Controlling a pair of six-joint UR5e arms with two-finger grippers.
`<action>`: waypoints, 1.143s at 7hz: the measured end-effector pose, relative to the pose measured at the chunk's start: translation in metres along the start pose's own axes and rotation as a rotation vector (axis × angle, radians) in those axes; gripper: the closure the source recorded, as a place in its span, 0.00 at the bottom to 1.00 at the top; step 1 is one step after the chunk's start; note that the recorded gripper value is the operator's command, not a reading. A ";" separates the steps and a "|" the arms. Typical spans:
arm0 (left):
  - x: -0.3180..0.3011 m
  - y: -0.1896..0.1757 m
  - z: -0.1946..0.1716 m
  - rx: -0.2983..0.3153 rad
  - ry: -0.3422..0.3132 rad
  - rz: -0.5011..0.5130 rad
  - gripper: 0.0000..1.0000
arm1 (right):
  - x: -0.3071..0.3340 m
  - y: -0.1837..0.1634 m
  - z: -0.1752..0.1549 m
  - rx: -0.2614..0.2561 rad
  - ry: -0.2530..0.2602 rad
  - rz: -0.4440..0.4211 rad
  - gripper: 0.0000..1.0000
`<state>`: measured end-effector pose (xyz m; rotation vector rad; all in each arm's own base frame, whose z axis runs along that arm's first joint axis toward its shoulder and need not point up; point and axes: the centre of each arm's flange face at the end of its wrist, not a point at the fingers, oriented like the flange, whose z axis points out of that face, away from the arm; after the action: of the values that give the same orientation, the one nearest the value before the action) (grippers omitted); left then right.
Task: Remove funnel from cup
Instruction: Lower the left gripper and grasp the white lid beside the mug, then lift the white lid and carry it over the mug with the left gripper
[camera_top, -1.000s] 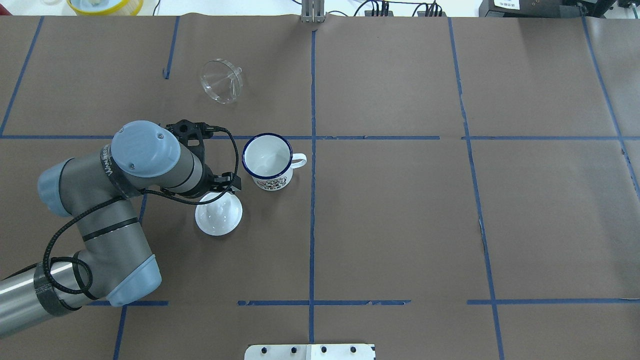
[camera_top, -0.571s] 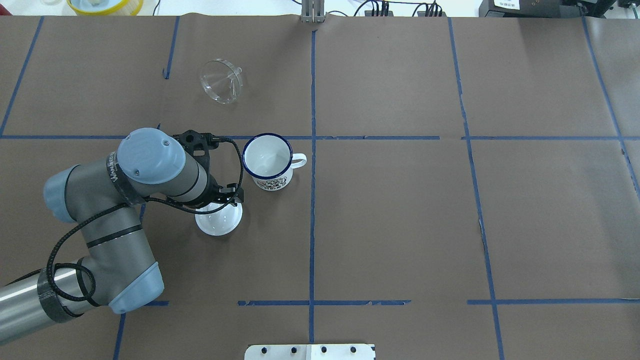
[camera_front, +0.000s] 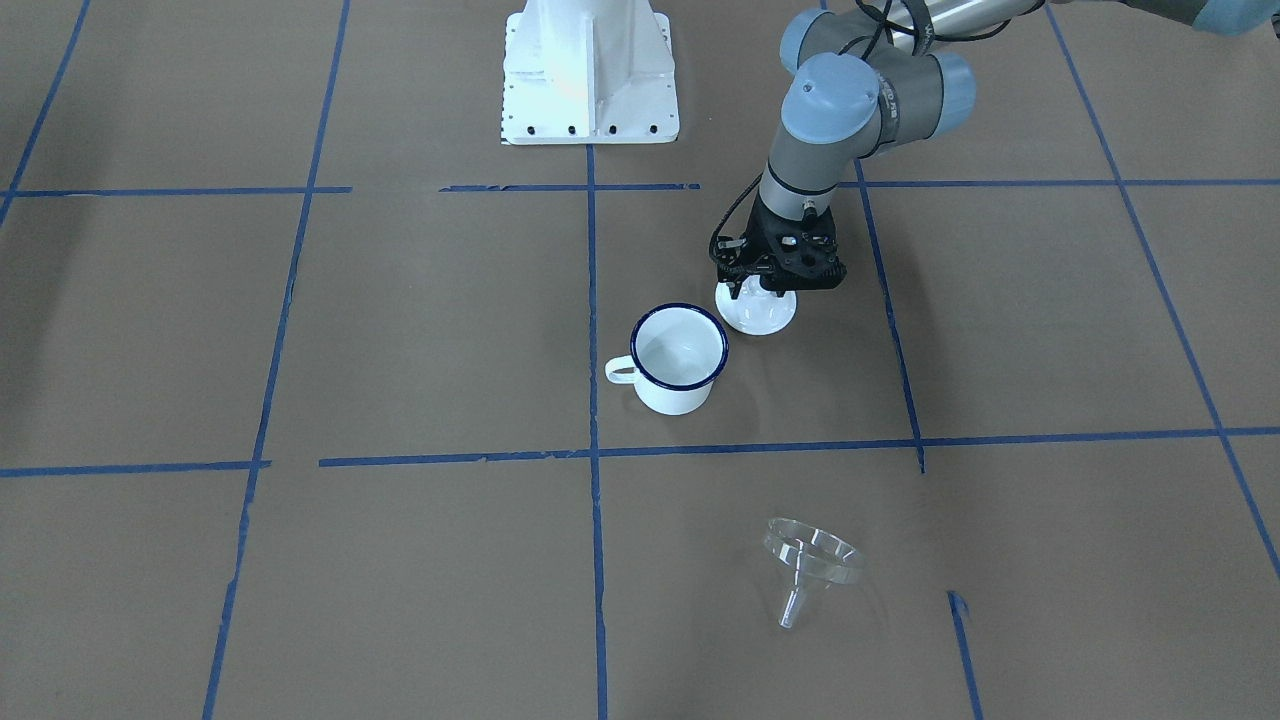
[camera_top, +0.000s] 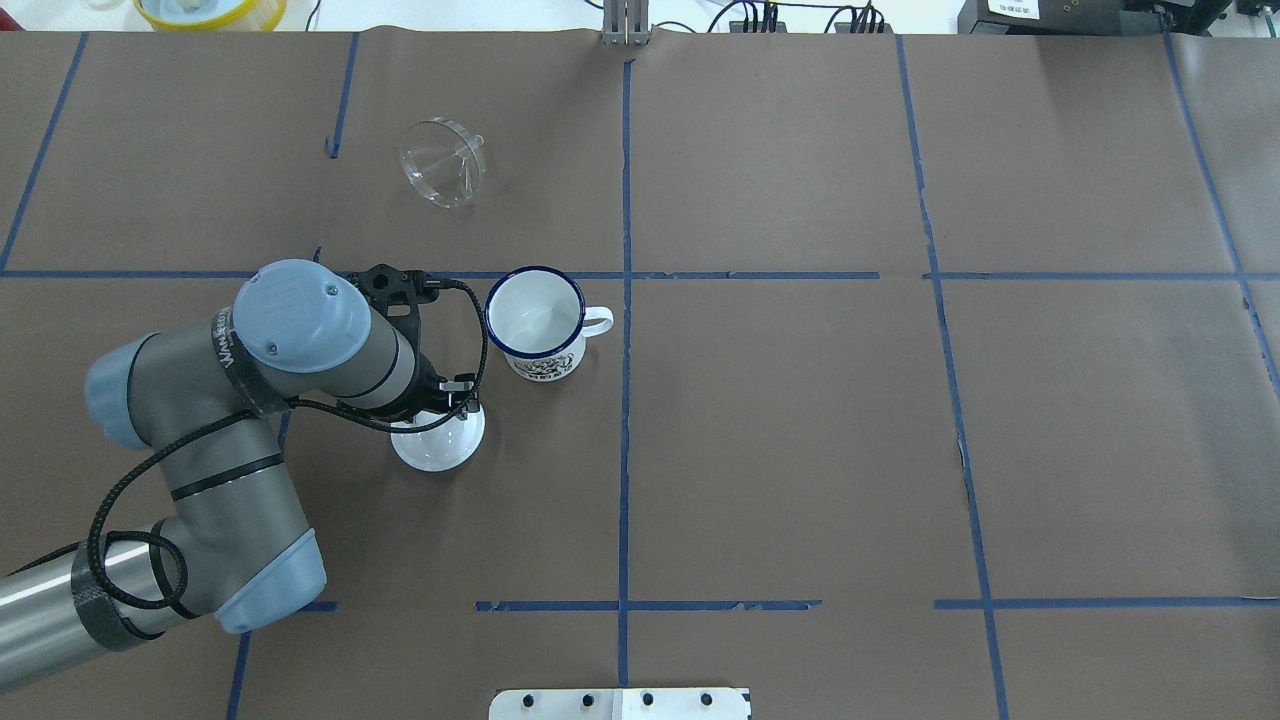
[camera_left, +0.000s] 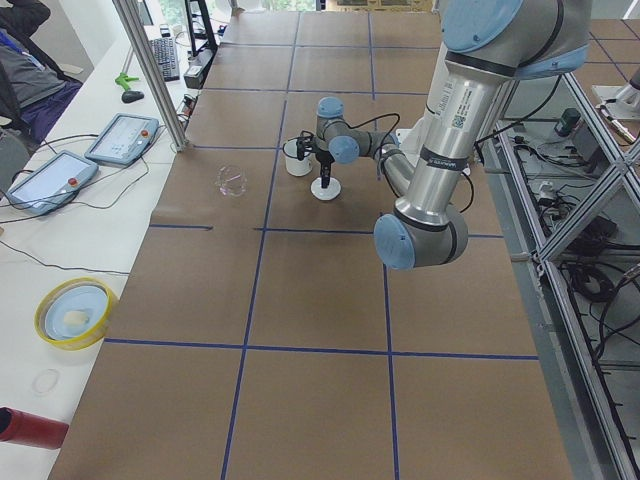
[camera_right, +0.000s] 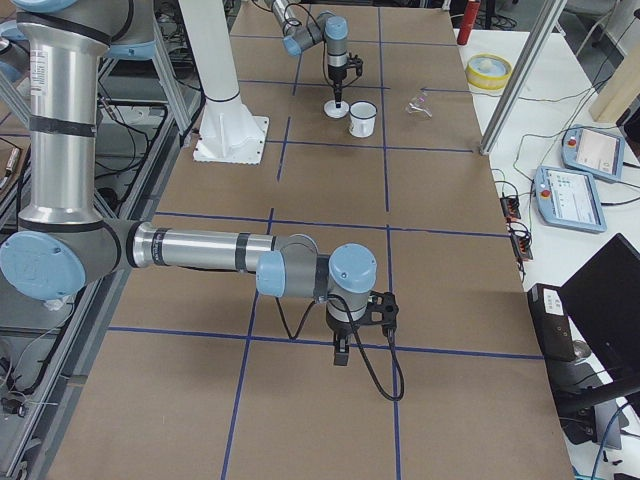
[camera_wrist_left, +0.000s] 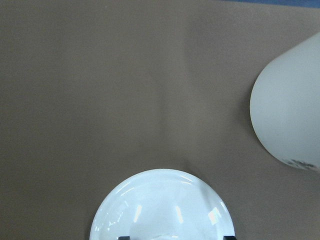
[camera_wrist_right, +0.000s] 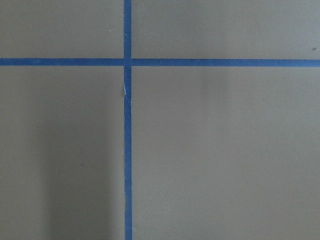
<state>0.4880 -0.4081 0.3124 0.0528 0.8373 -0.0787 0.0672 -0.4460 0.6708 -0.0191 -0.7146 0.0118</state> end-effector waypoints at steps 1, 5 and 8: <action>-0.001 0.000 0.001 -0.003 -0.013 -0.004 0.36 | 0.000 0.000 0.000 0.000 0.000 0.000 0.00; -0.002 0.000 0.000 -0.005 -0.020 -0.007 1.00 | 0.000 0.000 0.000 0.000 0.000 0.000 0.00; 0.002 0.002 -0.012 -0.005 -0.022 -0.009 1.00 | 0.000 0.000 0.000 0.000 0.000 0.000 0.00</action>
<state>0.4807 -0.4050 0.3033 0.0438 0.8157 -0.0854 0.0671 -0.4459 0.6708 -0.0190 -0.7147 0.0118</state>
